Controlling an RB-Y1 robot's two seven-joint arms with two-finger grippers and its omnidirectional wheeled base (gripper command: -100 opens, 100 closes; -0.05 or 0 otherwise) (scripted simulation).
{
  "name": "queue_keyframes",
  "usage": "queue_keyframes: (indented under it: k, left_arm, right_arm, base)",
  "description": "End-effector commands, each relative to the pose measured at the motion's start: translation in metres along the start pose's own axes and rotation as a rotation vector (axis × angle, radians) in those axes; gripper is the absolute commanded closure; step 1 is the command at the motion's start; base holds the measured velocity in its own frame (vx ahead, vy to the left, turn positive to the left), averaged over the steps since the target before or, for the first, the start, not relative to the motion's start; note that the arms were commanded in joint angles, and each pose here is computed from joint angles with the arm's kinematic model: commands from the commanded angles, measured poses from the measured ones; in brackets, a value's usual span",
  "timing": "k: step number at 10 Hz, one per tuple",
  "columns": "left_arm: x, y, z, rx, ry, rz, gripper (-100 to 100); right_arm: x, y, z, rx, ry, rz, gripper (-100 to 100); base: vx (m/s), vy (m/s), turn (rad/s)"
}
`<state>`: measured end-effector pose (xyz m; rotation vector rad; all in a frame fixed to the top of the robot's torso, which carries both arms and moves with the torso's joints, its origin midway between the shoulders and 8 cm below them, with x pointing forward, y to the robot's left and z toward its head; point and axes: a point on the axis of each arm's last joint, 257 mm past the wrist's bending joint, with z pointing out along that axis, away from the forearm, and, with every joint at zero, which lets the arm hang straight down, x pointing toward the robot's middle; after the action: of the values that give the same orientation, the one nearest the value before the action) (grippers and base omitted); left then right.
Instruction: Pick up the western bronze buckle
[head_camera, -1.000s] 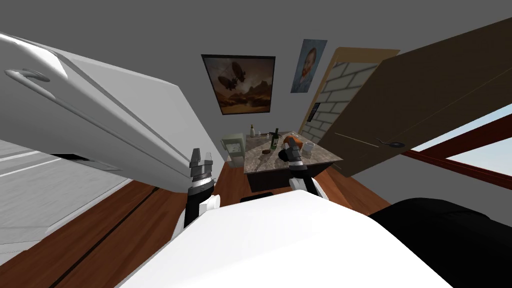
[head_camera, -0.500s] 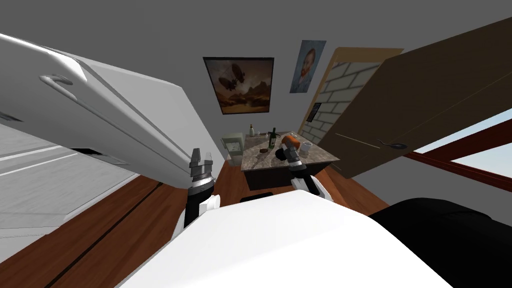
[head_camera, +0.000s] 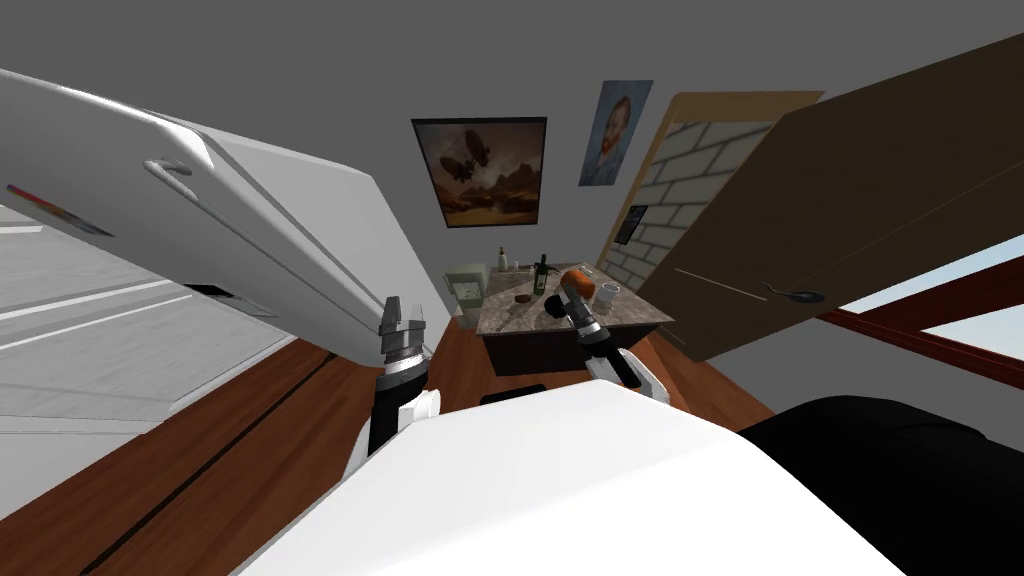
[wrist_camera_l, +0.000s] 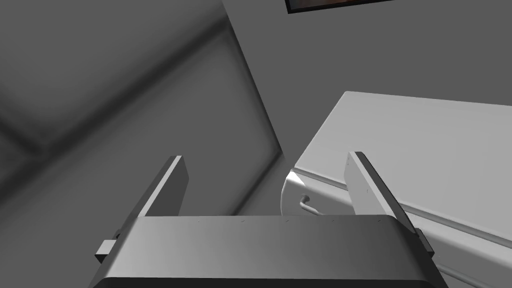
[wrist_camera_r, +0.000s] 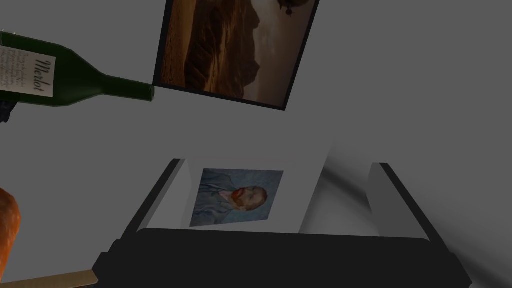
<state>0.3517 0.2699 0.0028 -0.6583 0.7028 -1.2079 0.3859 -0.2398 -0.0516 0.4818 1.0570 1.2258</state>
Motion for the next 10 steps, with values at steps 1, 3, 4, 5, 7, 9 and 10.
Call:
queue_keyframes:
  k: [1, 3, 4, 5, 7, 9, 10]
  left_arm:
    - [0.000, 0.000, 0.000, 0.000, 0.000, 0.000, 0]
    - [0.000, 0.000, 0.000, 0.000, 0.000, 0.000, 0]
    - [0.000, 0.000, 0.000, 0.000, 0.000, 0.000, 0]
    - [0.000, 0.000, 0.000, 0.000, 0.000, 0.000, 0]
    - [0.000, 0.000, 0.000, 0.000, 0.000, 0.000, 0]
    - [0.000, 0.000, 0.000, 0.000, 0.000, 0.000, 0]
    - [0.000, 0.000, 0.000, 0.000, 0.000, 0.000, 0]
  right_arm:
    - [0.009, -0.008, -0.004, 0.012, 0.054, -0.011, -100]
    - [0.018, -0.017, -0.009, 0.025, 0.111, -0.027, -100]
    - [0.026, -0.027, -0.015, 0.040, 0.153, -0.034, -100]
    - [0.027, -0.027, -0.015, 0.041, 0.166, -0.042, -100]
    - [0.035, -0.038, -0.024, 0.059, 0.224, -0.060, -100]
    - [0.042, -0.050, -0.033, 0.079, 0.285, -0.079, -100]
    - [0.049, -0.061, -0.043, 0.101, 0.331, -0.090, -100]
  base:
    - [-0.068, -0.112, 0.103]
    - [-0.114, -0.131, 0.103]
    - [-0.098, -0.127, 0.131]
    - [-0.050, -0.101, 0.057]
    - [-0.048, -0.094, 0.104]
    - [-0.055, -0.090, 0.119]
    - [-0.068, -0.087, 0.166]
